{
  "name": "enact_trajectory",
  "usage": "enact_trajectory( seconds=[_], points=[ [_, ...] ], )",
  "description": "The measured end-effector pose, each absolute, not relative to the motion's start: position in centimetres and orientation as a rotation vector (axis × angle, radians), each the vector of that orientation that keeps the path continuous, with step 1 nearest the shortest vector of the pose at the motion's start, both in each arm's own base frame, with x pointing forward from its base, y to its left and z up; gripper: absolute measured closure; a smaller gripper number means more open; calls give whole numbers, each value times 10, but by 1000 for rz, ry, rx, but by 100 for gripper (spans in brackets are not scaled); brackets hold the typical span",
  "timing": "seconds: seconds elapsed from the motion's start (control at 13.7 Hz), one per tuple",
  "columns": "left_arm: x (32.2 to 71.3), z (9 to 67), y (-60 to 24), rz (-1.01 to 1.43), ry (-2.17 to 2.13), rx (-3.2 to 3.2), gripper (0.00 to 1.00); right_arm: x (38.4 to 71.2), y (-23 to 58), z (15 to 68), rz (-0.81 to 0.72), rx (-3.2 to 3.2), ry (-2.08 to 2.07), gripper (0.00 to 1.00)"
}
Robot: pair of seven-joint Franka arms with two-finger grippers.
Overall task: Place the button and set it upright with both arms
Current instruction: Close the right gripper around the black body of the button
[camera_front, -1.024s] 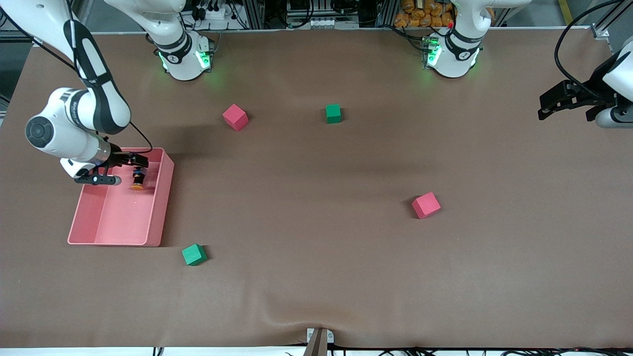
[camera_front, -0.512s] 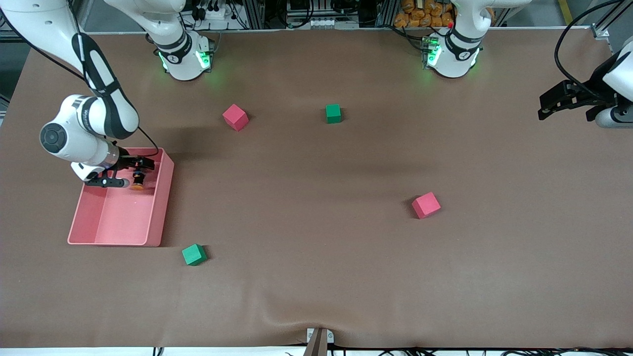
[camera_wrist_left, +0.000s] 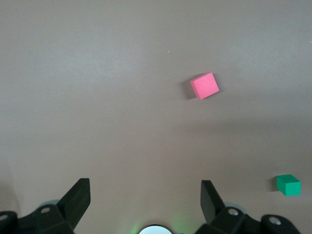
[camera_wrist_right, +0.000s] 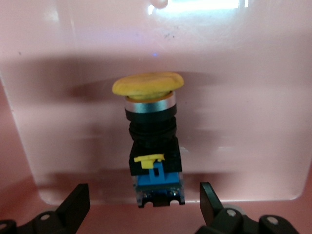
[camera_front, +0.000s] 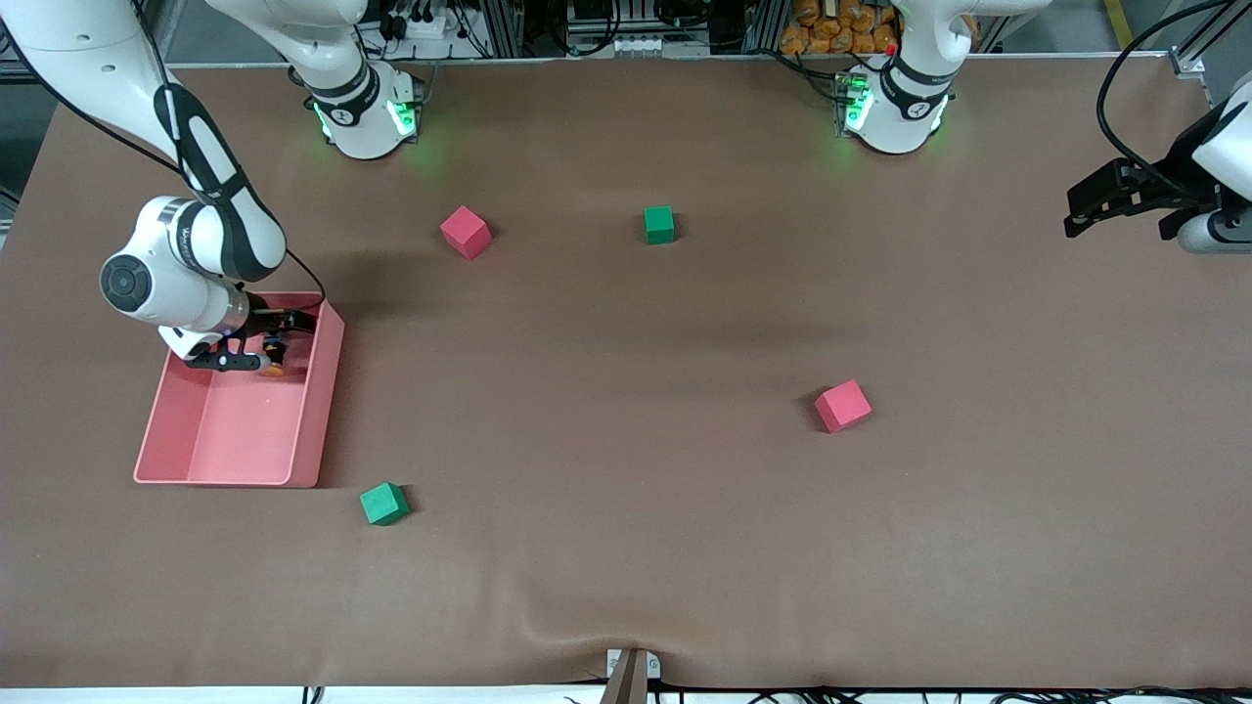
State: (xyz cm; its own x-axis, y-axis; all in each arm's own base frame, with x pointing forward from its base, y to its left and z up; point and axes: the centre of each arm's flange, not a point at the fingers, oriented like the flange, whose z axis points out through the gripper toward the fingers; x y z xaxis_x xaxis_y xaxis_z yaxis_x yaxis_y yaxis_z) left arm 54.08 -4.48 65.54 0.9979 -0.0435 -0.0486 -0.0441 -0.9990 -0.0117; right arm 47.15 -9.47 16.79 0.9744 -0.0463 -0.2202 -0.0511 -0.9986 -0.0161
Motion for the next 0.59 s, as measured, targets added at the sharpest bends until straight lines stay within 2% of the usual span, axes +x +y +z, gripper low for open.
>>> enact_trajectory(
  seconds=[0.59],
  points=[
    [541,655,-45,76,69,-3127,0,484,-97,174,174,-3133,75,0]
  ],
)
